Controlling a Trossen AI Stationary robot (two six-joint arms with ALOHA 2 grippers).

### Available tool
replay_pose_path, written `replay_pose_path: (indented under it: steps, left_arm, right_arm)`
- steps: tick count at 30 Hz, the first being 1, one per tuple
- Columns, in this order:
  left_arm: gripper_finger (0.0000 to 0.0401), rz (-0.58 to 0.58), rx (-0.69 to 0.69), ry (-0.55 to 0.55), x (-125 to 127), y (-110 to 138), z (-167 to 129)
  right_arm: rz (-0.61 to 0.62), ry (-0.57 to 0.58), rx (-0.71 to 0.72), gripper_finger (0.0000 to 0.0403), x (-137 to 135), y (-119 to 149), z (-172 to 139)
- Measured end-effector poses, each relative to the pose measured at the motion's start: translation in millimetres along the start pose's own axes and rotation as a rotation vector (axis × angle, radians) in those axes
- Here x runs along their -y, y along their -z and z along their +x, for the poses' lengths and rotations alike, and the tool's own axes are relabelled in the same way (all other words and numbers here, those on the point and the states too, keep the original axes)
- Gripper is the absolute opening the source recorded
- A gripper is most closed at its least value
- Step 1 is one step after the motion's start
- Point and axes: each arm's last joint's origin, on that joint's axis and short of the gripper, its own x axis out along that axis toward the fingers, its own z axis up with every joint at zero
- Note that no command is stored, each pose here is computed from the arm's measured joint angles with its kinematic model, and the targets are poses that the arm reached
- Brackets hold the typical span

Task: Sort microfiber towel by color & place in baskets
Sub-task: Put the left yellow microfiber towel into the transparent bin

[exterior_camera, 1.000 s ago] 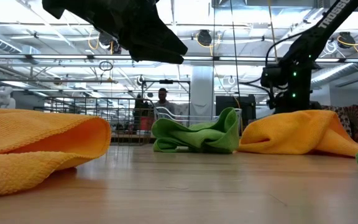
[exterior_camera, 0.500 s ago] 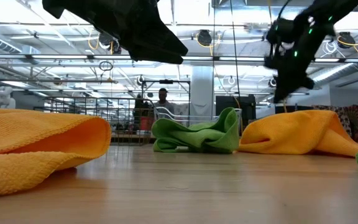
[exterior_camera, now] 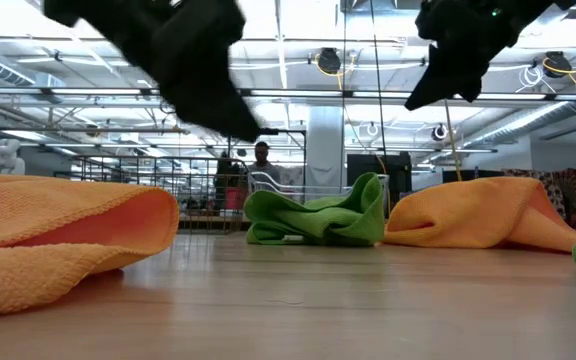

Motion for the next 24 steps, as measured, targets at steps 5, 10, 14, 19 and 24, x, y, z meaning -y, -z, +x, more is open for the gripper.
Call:
replay_pose_path:
  steps: [5,10,14,19,24]
  left_arm:
    - [0.0238,-0.022,-0.159,-0.126,8,13,-13]
    - [0.0238,-0.057,-0.192,-0.060,23,19,-22]
    - [0.0238,-0.089,-0.249,0.039,35,25,-28]
    - [0.0238,-0.105,-0.341,0.170,47,32,-35]
    - [0.0238,-0.069,-0.393,0.233,54,38,-41]
  right_arm:
    - [-0.116,-0.080,-0.067,0.0000,-37,18,14]
    - [-0.188,-0.140,-0.090,0.0000,-69,34,31]
    - [-0.227,-0.179,-0.089,0.0000,-89,46,43]
    - [-0.292,-0.204,-0.097,0.0000,-105,60,58]
    - [-0.330,-0.220,-0.091,0.0000,-115,69,71]
